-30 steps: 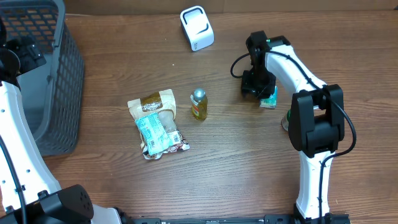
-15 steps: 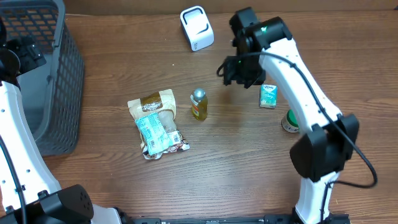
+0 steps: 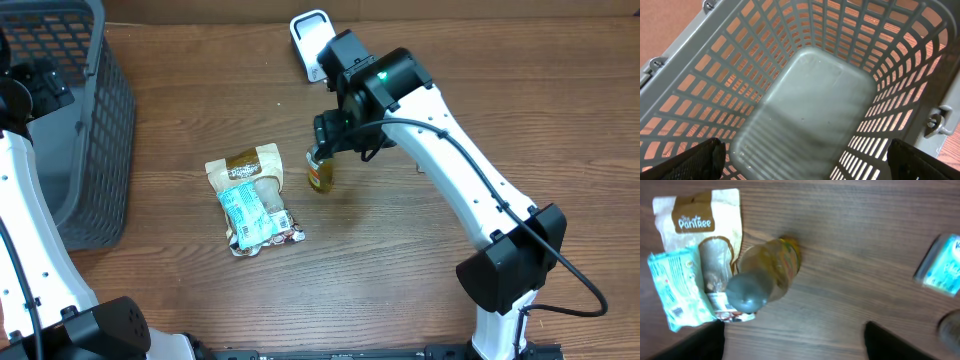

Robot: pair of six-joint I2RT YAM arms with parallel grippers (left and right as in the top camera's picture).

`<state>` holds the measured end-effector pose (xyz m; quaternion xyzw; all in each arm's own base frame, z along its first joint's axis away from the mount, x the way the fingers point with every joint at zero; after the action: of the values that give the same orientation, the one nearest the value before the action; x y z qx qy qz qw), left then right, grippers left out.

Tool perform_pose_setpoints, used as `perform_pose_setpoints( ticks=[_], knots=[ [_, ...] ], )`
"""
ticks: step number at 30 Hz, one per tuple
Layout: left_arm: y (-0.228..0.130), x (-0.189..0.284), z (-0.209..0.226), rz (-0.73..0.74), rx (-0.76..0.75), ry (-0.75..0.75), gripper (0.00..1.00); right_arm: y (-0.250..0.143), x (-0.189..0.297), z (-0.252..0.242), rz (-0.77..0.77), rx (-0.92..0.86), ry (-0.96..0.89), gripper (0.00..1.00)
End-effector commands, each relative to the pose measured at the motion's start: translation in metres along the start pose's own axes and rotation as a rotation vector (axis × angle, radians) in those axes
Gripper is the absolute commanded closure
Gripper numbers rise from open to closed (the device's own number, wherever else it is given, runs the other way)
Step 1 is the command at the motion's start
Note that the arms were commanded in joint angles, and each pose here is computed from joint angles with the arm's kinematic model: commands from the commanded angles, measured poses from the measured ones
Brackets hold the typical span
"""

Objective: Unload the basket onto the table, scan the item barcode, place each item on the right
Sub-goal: 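Move the open right gripper left over the yellow bottle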

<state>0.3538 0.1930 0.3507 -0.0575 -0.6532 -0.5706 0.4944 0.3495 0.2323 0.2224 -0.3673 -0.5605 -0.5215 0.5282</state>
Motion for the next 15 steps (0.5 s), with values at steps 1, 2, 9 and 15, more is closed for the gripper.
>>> perform_pose_setpoints(
  ticks=[1,2,9,15],
  knots=[
    [0.0038,0.0037,-0.001,-0.014,-0.017,-0.009,0.0,0.0097,0.0185,-0.0008,-0.091,0.015,-0.02,0.0],
    [0.0038,0.0037,-0.0012,-0.014,-0.017,-0.01,0.01,0.011,0.0187,-0.0003,-0.098,0.015,-0.017,0.0],
    [0.0038,0.0037,-0.0012,-0.014,-0.017,-0.01,0.0,0.0108,0.0182,-0.0016,-0.095,0.012,-0.019,0.0],
    [0.0038,0.0037,-0.001,-0.014,-0.017,-0.009,0.0,0.0104,0.0177,-0.0018,-0.091,0.012,-0.021,0.0]
  ],
)
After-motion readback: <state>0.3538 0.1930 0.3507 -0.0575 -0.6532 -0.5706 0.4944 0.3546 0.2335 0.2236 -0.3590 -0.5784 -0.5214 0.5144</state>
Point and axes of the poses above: each gripper's point midway between its finger pads, its own x axis back along the fingers, its own z axis along the line the jaws close on, y = z × x, the point moved 4 cm from there along x, back along the fingers, and after that the axes turned 1 degree about -x, right-handed, at the moved point
